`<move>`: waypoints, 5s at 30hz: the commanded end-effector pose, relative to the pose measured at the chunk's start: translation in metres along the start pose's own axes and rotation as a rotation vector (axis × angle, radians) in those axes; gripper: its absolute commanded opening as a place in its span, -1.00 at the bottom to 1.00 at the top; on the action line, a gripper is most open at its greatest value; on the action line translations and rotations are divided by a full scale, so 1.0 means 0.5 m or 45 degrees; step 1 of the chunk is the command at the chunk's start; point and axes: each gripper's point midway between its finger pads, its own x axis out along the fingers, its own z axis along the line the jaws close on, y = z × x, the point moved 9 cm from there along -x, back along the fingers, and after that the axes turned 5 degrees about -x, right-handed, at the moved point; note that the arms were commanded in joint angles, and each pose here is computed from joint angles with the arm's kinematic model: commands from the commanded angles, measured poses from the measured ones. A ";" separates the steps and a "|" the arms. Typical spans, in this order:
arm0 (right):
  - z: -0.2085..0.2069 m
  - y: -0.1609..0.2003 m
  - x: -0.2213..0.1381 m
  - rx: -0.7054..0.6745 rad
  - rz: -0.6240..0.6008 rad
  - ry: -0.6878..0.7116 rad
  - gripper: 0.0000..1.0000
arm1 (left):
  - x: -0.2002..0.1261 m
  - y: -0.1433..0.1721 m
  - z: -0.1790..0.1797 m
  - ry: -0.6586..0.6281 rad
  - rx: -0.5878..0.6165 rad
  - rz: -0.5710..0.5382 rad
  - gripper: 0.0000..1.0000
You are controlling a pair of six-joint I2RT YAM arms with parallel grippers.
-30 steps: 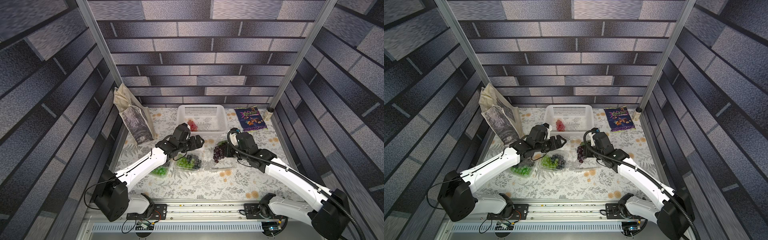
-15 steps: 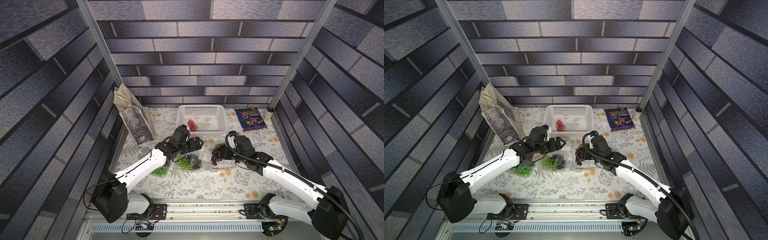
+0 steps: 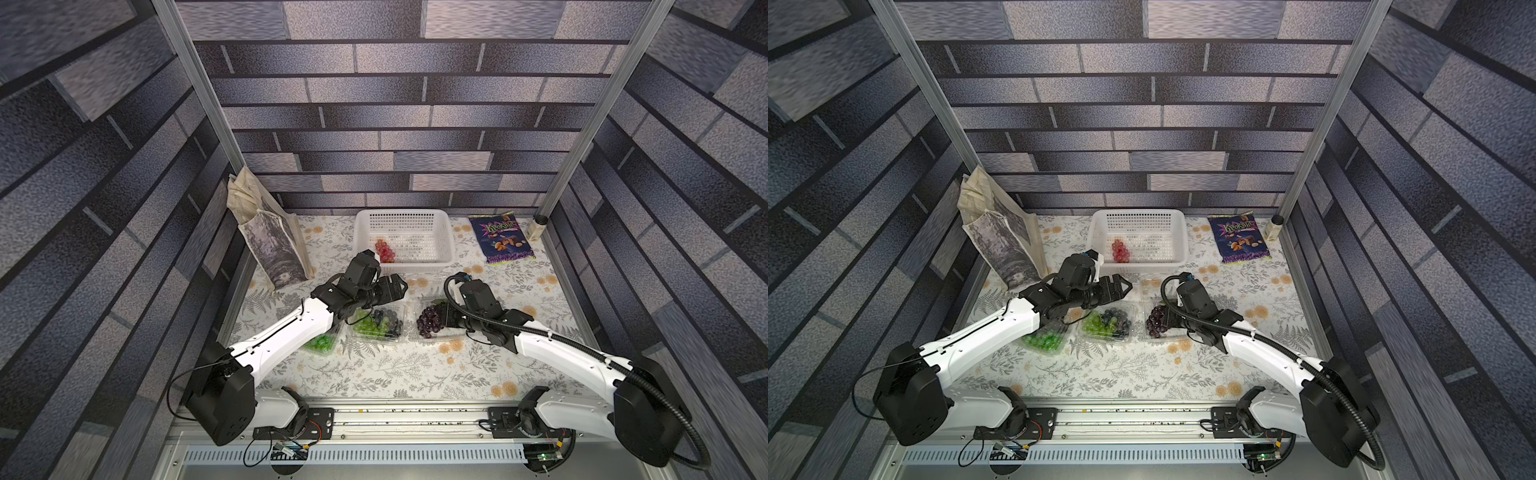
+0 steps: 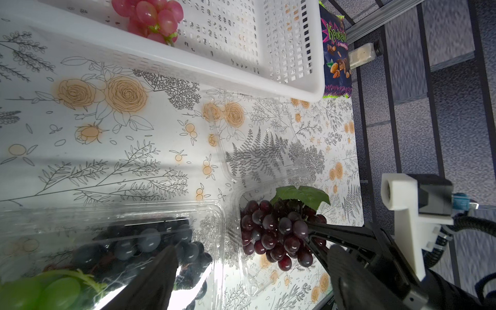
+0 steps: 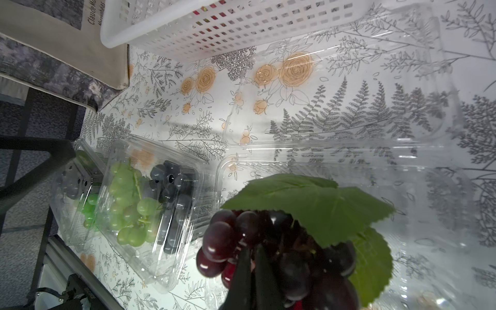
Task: Pack grapes into containers
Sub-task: Place the grape into the packing box, then pick up the grape from the basket.
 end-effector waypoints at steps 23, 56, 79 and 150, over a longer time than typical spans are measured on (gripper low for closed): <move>-0.036 0.020 -0.026 -0.077 -0.015 0.218 -0.01 | 0.023 -0.001 -0.001 -0.025 -0.010 0.012 0.79; 0.081 -0.449 0.296 -0.233 -0.021 -0.127 0.05 | -0.089 -0.164 0.092 -0.197 -0.224 -0.160 0.80; 0.034 -0.405 0.433 -0.102 0.195 -0.266 -0.12 | -0.046 -0.175 0.136 -0.201 -0.280 -0.102 0.79; 0.165 -0.422 -0.111 -0.428 -0.214 -0.240 -1.00 | -0.080 -0.116 0.052 -0.069 -0.154 -0.138 0.80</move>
